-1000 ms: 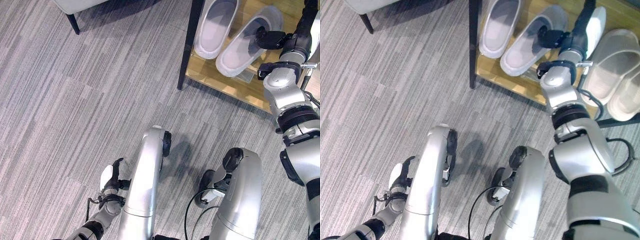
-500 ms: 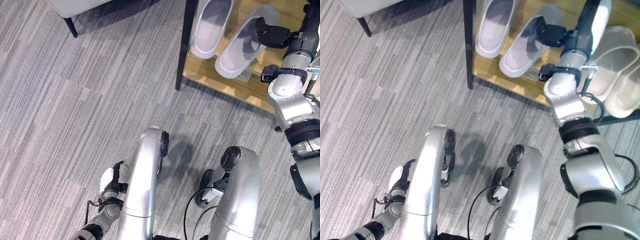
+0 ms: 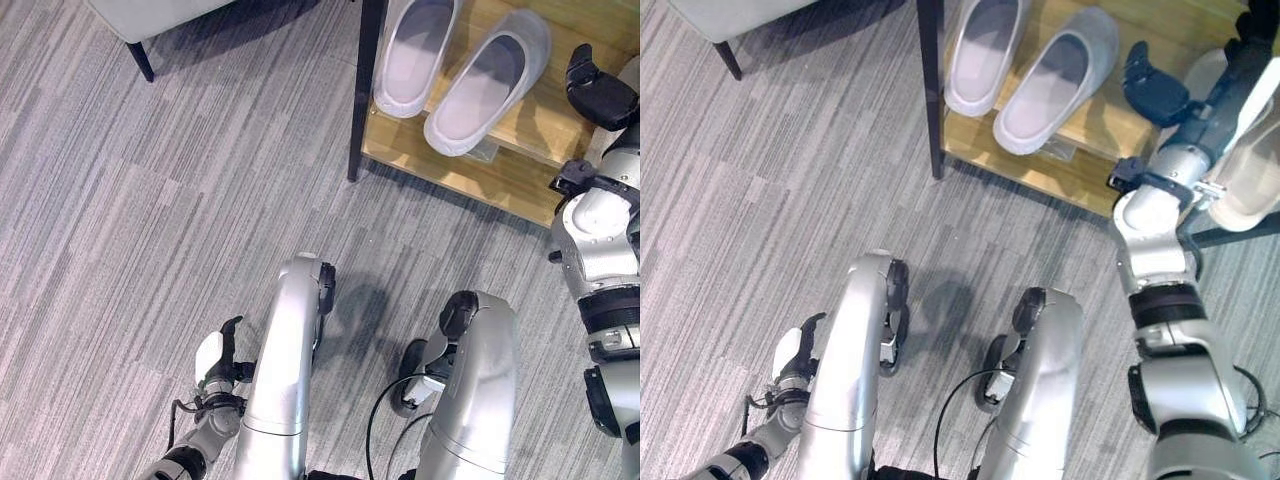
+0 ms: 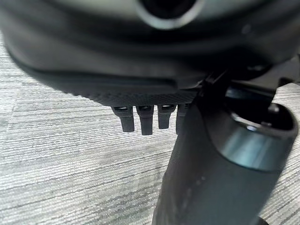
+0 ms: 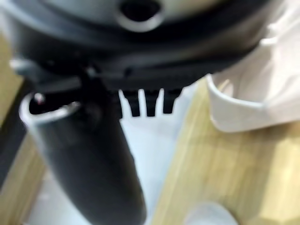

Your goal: Arrange the slippers neatly on the shoe rack.

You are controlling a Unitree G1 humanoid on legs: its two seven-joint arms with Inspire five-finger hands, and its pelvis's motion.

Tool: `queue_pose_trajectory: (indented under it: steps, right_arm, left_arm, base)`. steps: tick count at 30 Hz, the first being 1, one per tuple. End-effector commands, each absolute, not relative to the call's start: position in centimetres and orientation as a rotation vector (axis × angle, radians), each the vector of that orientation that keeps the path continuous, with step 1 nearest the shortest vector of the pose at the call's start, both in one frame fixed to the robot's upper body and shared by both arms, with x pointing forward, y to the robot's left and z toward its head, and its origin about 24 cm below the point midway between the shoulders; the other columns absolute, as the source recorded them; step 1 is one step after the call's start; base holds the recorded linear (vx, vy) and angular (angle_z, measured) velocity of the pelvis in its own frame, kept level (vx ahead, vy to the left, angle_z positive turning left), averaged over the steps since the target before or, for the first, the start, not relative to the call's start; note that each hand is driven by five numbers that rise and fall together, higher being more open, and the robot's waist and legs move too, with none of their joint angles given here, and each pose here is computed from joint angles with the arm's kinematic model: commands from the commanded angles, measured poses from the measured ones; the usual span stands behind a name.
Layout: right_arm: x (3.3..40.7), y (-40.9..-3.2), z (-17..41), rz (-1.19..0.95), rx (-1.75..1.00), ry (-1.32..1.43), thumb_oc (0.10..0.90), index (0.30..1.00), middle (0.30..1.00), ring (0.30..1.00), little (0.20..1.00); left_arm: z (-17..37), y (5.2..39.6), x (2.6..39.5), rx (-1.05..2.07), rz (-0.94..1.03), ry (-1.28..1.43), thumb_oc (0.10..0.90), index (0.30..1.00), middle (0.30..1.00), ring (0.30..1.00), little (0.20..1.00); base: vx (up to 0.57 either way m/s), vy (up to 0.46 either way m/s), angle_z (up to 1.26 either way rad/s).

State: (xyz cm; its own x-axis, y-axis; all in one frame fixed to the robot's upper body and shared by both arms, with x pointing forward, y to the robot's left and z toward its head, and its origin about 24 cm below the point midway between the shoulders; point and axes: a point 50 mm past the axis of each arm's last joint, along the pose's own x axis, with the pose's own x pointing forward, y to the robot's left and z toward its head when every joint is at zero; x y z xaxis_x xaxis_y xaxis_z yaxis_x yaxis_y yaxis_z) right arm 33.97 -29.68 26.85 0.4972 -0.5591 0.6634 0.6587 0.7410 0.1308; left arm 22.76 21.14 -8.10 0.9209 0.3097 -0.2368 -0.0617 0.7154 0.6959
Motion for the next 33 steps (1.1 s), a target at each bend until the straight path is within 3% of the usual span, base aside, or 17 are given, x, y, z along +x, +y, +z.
queue_pose_trajectory:
  steps: [1,33]
  right_arm:
    - [31.3,-28.2,31.9,-0.637,0.004,-1.053,0.800,0.900,0.900,0.900,0.900]
    - [35.2,-24.3,26.3,-0.336,-0.079,-0.744,0.800,0.900,0.900,0.900,0.900]
  left_arm:
    - [-9.2,21.0,20.6,0.763,0.237,0.369,0.800,0.900,0.900,0.900,0.900]
    - [-8.6,21.6,21.3,0.745,0.263,0.356,0.800,0.900,0.900,0.900,0.900]
  base:
    - [0.00,0.000,0.00]
    - [0.00,0.000,0.00]
